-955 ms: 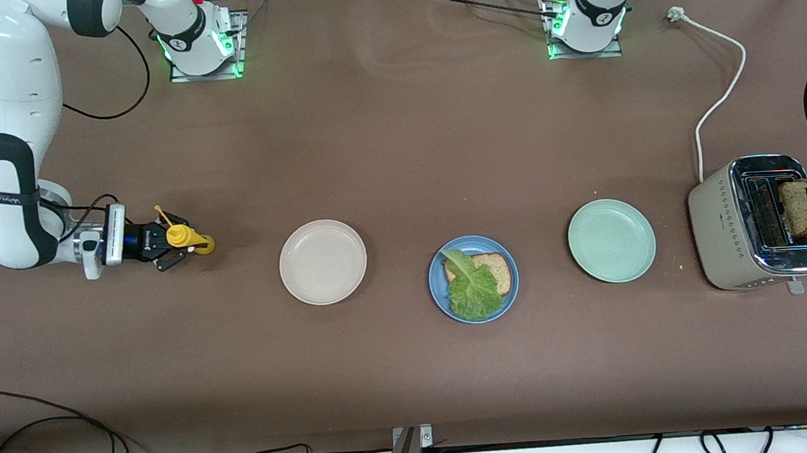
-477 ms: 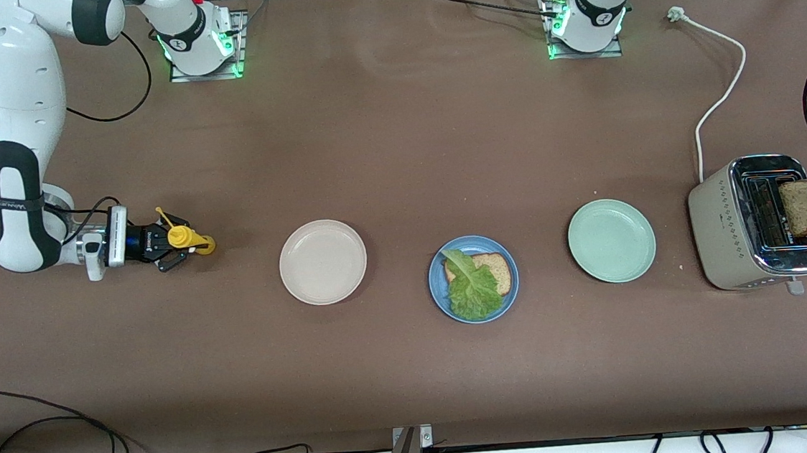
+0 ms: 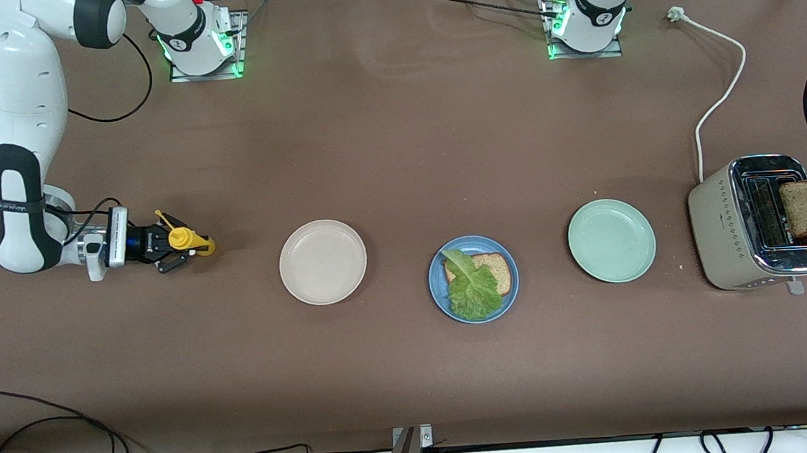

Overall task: Make sandwich in blue plate with both arms
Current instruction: 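Grasp the toaster bread slice with the left gripper and lift it out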

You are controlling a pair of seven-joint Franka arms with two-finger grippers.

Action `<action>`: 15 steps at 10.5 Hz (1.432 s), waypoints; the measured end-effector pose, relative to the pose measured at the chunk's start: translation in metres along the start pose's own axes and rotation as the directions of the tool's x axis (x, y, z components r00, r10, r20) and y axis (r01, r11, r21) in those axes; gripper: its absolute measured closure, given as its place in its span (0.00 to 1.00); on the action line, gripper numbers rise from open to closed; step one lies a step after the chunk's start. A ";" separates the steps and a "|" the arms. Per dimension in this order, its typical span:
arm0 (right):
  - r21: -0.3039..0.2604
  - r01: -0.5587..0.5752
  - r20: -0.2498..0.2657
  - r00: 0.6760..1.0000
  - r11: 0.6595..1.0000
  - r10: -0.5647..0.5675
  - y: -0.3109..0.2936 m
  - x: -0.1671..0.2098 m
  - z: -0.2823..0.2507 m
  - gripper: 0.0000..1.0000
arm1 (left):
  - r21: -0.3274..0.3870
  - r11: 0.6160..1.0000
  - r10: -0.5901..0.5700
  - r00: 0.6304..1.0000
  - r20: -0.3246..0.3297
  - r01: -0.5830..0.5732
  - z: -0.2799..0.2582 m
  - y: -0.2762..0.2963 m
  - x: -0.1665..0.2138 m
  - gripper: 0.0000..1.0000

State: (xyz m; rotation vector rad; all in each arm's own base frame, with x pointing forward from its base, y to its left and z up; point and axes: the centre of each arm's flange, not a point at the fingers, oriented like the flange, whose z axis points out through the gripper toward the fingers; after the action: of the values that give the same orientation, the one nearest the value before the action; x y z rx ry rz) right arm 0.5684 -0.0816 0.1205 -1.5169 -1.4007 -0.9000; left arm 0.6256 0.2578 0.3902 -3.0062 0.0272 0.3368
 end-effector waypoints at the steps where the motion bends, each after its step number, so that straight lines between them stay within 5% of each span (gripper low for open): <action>1: 0.000 0.002 -0.001 1.000 1.000 -0.002 0.001 0.001 0.000 0.59 | 0.006 1.000 0.010 1.000 -0.017 -0.010 -0.009 0.000 0.001 0.94; 5: -0.009 0.014 0.012 1.000 1.000 -0.014 0.008 0.008 -0.010 0.03 | 0.018 1.000 0.019 0.999 -0.049 -0.019 -0.065 -0.004 -0.021 0.94; 11: 0.002 -0.138 0.037 0.990 0.990 0.138 0.018 0.030 -0.040 0.00 | 0.007 0.998 0.059 0.996 -0.064 -0.059 -0.156 0.031 -0.062 0.94; 15: 0.012 -0.159 0.039 0.987 0.987 0.158 0.017 0.030 -0.040 0.00 | -0.129 0.987 0.087 0.991 -0.100 -0.099 -0.166 0.058 -0.058 0.94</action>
State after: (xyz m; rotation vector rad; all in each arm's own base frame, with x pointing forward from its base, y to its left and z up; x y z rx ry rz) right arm 0.5908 -0.1073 0.1613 -1.6163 -1.2899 -0.7654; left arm 0.6033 0.1813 0.5573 -3.1591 0.1604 0.2128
